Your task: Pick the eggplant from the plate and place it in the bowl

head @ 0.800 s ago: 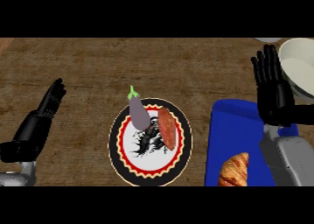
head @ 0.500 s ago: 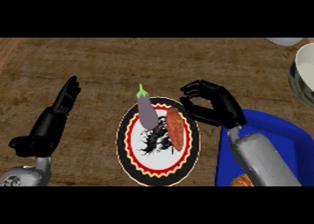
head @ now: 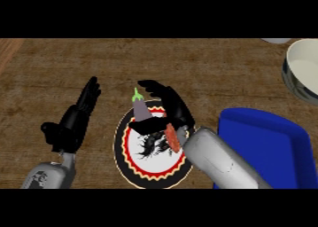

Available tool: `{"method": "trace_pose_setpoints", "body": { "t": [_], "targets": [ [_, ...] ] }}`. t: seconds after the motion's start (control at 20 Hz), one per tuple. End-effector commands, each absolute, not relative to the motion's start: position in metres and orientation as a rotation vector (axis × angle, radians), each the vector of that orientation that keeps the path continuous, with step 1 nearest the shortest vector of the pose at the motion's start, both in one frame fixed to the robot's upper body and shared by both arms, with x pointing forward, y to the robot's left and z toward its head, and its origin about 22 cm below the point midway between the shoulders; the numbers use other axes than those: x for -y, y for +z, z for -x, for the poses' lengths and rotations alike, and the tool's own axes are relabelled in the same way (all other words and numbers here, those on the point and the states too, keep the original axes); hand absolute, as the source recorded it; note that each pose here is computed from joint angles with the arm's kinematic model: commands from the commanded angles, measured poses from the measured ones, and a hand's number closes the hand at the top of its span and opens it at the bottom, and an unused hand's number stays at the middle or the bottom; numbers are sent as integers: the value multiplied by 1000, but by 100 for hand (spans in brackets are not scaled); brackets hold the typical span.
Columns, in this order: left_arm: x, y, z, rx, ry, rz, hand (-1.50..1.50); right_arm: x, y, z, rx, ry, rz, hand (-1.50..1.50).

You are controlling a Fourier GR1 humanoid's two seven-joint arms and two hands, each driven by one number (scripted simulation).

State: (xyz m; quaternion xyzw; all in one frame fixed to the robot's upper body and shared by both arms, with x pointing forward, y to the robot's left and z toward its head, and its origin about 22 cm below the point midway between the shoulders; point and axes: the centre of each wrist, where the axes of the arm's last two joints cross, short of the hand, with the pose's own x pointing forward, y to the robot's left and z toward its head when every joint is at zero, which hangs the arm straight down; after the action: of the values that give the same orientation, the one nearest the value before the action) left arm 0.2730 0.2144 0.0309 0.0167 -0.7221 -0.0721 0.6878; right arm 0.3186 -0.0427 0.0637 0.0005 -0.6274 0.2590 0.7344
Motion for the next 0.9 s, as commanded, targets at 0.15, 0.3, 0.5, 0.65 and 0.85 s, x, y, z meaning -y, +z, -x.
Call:
{"method": "trace_pose_setpoints", "body": {
  "t": [0.15,0.3,0.5,0.65,0.85],
  "targets": [
    [-213,38,-265,1596,-143,-44,0,-10,139,-351,1441,660,118,-150],
    [-204,33,-282,1603,-133,-58,0,-25,172,-364,1336,757,234,-150],
    [-214,40,-283,1623,-146,-40,0,-16,167,-390,1207,799,238,-150],
    [-207,36,-279,1589,-119,-41,0,-25,200,-394,1082,850,195,-150],
    [-205,37,-286,1610,-153,-35,0,-24,189,-406,944,893,243,-150]
  ]
}}
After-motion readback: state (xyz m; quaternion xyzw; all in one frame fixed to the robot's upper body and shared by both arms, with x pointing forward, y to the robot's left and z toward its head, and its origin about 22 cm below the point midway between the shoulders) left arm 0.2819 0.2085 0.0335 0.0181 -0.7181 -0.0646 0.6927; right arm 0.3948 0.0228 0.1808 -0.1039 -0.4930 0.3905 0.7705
